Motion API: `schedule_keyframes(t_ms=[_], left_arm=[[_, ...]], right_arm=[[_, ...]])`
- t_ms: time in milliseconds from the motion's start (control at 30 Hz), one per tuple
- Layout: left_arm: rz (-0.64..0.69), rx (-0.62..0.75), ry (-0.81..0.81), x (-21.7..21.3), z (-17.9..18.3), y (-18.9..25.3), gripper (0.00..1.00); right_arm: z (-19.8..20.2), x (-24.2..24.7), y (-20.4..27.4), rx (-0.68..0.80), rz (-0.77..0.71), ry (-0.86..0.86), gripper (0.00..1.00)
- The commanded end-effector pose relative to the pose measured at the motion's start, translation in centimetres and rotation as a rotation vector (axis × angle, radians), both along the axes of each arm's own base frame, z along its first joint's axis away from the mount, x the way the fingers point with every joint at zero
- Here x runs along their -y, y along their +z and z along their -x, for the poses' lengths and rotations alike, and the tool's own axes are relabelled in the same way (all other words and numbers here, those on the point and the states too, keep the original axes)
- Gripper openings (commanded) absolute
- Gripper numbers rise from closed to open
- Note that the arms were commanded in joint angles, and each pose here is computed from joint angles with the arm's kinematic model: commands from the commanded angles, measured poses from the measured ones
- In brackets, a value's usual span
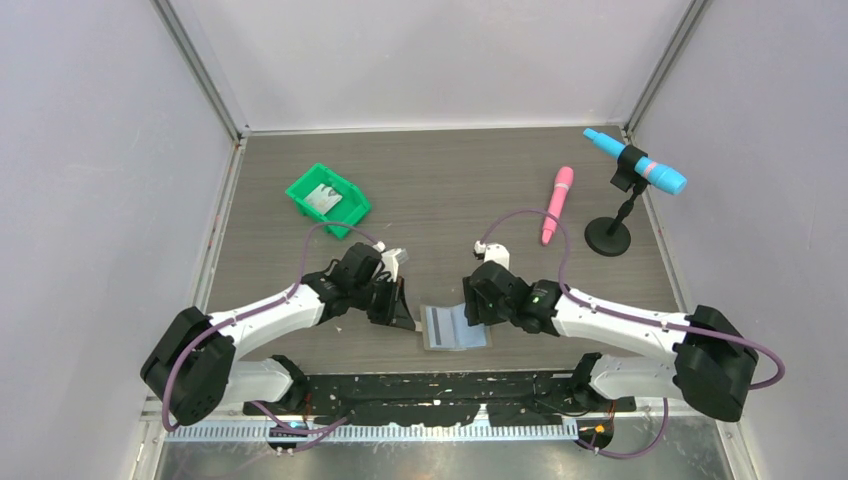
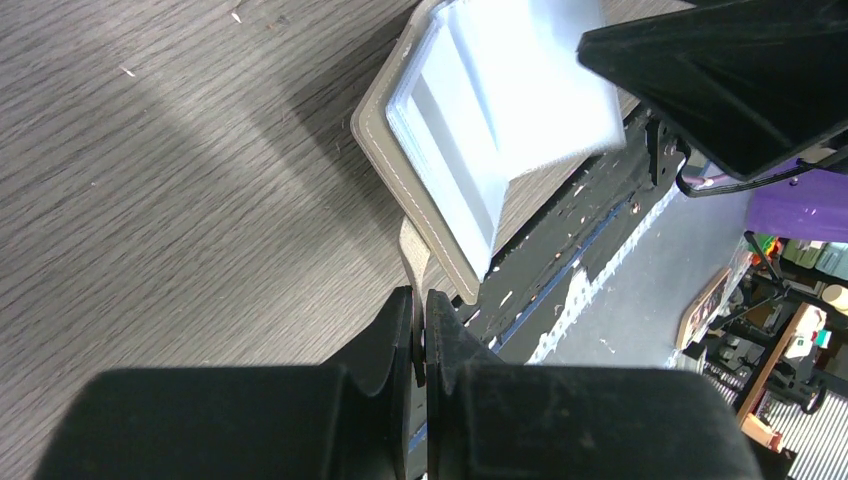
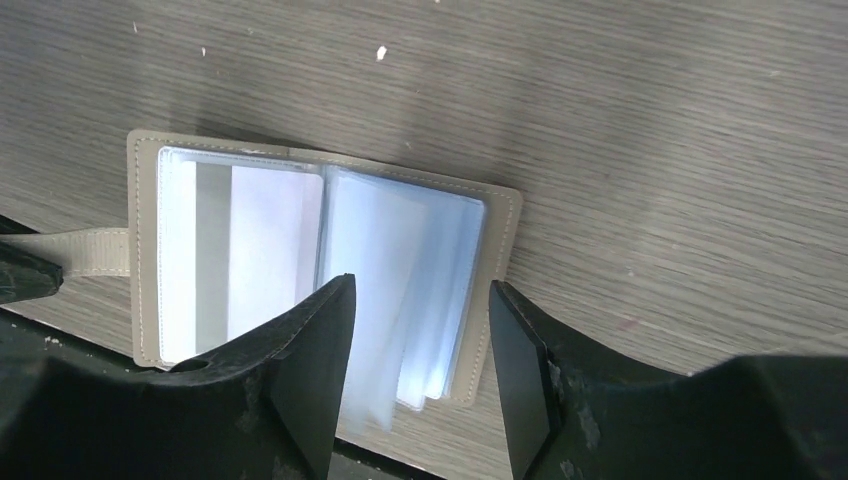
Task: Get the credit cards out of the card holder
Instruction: Remove the credit card from the card holder.
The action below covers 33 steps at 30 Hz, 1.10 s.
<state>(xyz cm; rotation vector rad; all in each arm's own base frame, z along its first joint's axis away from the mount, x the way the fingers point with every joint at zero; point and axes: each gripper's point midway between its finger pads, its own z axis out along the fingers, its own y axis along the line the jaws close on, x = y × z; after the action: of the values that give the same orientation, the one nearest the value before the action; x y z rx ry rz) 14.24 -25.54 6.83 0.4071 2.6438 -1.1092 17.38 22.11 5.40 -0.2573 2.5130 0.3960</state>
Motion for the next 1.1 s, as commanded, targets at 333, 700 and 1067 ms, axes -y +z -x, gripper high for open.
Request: schedule_keyframes(t_ms=[333,700,1067], left_arm=[[0.054,0.026,-0.022,0.8,-0.1,1.5,0.00],[0.062,0.025,-0.018,0.9,-0.1,1.7,0.00],[0.066,0.028,-0.019,0.9,-0.1,1.8,0.00]], right_arm=[[-0.1,-5.1,6.2,0.078,-0.270,0.074,0.60],[1.2,-8.5,3.2,-0.011,-0.275,0.108,0.68],[2.3,-8.9,0.3,-0.064,-0.215,0.121,0.65]])
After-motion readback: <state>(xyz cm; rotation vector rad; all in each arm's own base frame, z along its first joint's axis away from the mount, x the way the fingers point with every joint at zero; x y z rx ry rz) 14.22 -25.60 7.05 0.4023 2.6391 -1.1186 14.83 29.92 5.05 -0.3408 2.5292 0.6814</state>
